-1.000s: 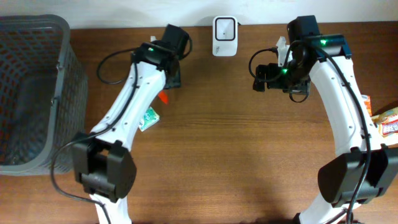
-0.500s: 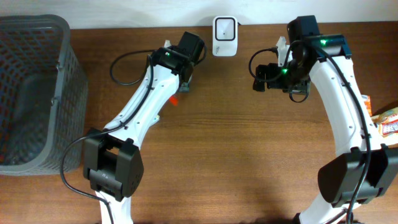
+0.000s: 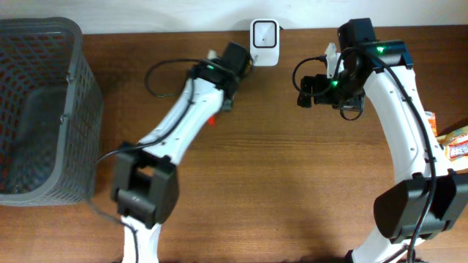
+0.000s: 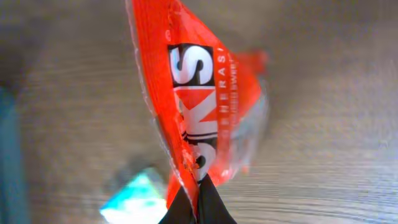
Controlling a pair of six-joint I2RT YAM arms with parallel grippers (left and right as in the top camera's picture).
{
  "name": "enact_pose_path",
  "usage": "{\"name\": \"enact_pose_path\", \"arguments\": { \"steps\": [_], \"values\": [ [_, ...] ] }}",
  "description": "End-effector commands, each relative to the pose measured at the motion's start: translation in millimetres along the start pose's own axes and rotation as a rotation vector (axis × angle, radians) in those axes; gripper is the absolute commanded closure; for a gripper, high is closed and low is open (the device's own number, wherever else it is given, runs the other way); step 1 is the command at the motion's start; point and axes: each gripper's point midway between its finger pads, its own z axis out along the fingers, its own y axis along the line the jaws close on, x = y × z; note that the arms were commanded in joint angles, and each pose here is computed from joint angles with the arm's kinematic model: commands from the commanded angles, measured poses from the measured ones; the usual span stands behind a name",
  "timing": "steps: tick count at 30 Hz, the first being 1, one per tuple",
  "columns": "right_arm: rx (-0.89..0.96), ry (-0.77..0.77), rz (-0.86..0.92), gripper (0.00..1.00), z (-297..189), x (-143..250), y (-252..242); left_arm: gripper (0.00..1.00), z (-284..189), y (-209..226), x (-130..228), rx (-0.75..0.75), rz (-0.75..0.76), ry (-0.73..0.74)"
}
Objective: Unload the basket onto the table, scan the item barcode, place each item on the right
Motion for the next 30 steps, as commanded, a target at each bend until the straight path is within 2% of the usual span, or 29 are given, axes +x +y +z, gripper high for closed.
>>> {"name": "enact_pose_path", "arguments": {
  "steps": [1, 6, 9, 13, 16, 19, 24, 30],
  "values": [
    [0.008, 0.003, 0.002, 0.01, 1, 0, 0, 0.98, 22, -36, 24, 0.002, 0.103, 0.067],
    [0.008, 0.003, 0.002, 0.02, 1, 0, 0, 0.96, 4, -66, 23, 0.033, 0.152, 0.023],
    [0.008, 0.003, 0.002, 0.01, 1, 0, 0, 0.99, -6, -63, 16, 0.034, 0.147, 0.013],
    [0.008, 0.003, 0.002, 0.02, 1, 0, 0, 1.00, -28, -11, -8, -0.088, 0.104, -0.003],
    [0.008, 0.003, 0.002, 0.02, 1, 0, 0, 1.00, -42, 13, -16, -0.114, 0.044, 0.004],
    [0.008, 0.003, 0.002, 0.02, 1, 0, 0, 1.00, -42, 24, -14, -0.050, -0.020, 0.054],
    [-0.036, -0.014, -0.003, 0.02, 1, -4, 8, 1.00, -33, 18, -9, 0.120, -0.085, 0.130],
    [-0.038, -0.088, -0.020, 0.02, 0, -22, 9, 1.00, -33, 16, -8, 0.136, -0.088, 0.141]
  ]
}}
